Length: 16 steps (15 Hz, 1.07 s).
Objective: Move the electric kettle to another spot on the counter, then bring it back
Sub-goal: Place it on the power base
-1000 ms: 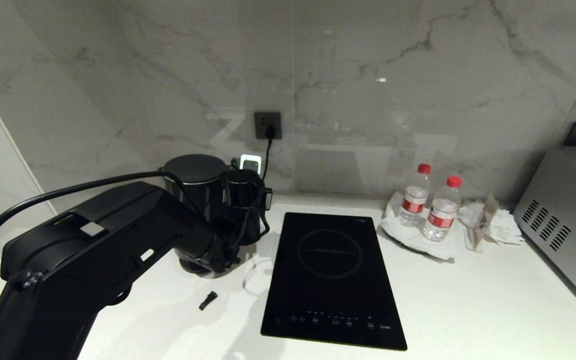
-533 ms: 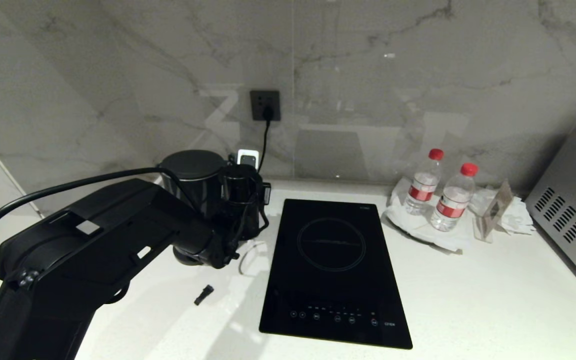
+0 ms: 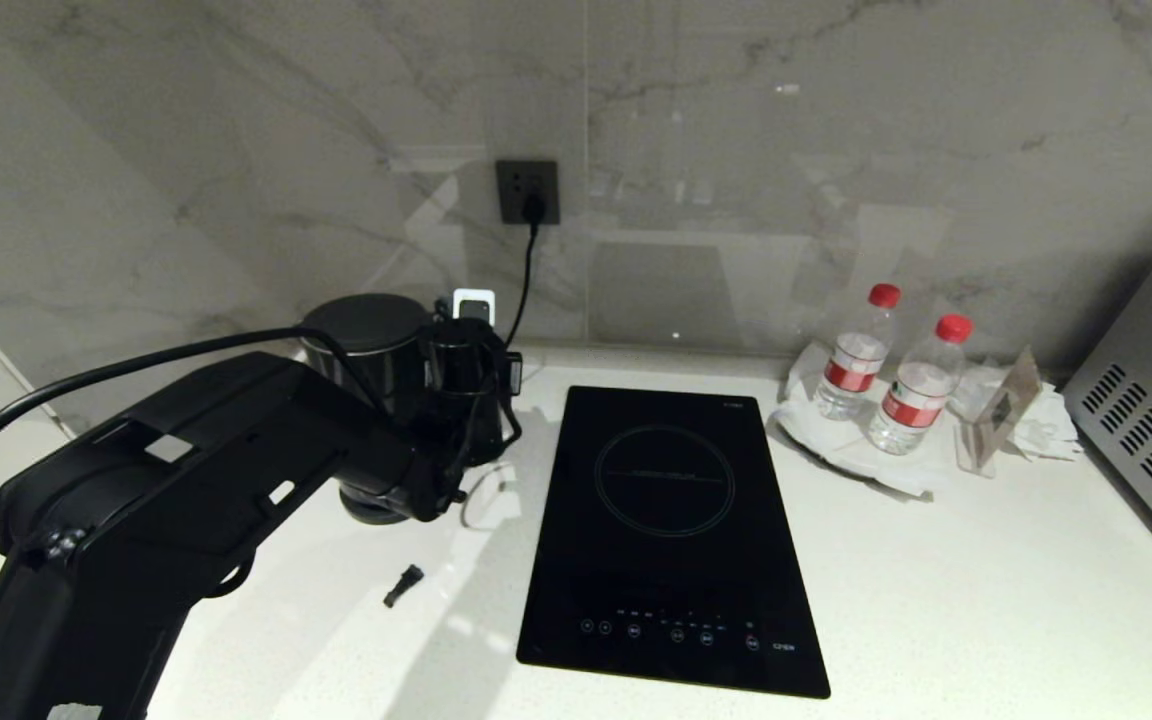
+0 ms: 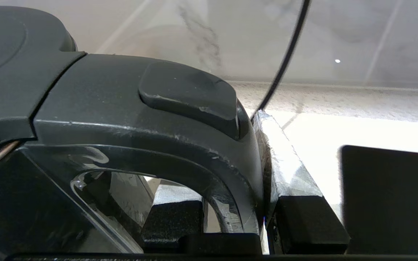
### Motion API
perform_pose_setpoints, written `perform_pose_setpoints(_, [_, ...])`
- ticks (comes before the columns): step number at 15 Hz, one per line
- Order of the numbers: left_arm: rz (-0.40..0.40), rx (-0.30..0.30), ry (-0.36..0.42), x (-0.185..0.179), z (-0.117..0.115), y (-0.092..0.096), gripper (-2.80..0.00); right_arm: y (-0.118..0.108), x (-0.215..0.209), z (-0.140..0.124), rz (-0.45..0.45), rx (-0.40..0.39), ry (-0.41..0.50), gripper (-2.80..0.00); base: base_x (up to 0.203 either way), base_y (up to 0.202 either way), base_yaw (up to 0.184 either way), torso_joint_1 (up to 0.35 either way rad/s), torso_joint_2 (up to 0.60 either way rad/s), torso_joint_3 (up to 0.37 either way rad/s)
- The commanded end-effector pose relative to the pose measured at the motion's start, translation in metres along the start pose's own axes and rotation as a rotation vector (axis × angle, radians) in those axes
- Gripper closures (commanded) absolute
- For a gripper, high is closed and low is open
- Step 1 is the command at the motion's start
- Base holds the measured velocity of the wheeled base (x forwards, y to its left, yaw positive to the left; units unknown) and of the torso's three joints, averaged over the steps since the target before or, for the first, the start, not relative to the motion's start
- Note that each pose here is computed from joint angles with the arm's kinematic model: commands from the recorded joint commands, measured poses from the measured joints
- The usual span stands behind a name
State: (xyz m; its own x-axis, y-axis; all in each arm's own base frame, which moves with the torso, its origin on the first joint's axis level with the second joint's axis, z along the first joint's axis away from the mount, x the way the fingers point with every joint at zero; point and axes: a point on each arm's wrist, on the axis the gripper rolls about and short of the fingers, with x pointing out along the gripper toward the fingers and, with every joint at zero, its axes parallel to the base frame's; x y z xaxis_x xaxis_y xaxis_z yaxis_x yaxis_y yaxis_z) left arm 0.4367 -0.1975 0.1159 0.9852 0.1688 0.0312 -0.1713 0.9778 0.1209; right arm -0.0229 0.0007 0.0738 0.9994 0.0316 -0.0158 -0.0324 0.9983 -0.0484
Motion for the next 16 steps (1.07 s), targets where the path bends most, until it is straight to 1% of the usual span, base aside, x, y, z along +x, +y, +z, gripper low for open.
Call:
perform_pose_setpoints(1, [0.020,0.004,0.007,0.006,-0.007,0.003,0.00,0.000,0.000,0.000,0.001,0.000,0.001,0.00,0.000,0.000,0.000,0.000,0.00,0.000])
perform_pose_setpoints(5, [0.043,0.016,0.031,0.011,-0.016,0.011,0.00,0.000,0.000,0.000,0.001,-0.002,0.001,0.00,0.000,0.000,0.000,0.000,0.00,0.000])
perform_pose_setpoints(8, [0.036,0.036,0.059,0.004,-0.022,0.013,0.00,0.000,0.000,0.000,0.001,-0.002,0.001,0.00,0.000,0.000,0.000,0.000,0.00,0.000])
perform_pose_setpoints(11, [0.021,0.005,0.051,-0.003,-0.015,0.009,0.00,0.000,0.000,0.000,0.001,-0.002,0.001,0.00,0.000,0.000,0.000,0.000,0.00,0.000])
perform_pose_setpoints(15, [0.011,-0.011,0.034,-0.012,-0.005,0.000,0.00,0.000,0.000,0.000,0.002,-0.001,0.001,0.00,0.000,0.000,0.000,0.000,0.00,0.000])
perform_pose_setpoints(16, [0.014,-0.012,0.033,-0.012,-0.004,0.000,0.00,0.000,0.000,0.000,0.001,-0.002,0.001,0.00,0.000,0.000,0.000,0.000,0.00,0.000])
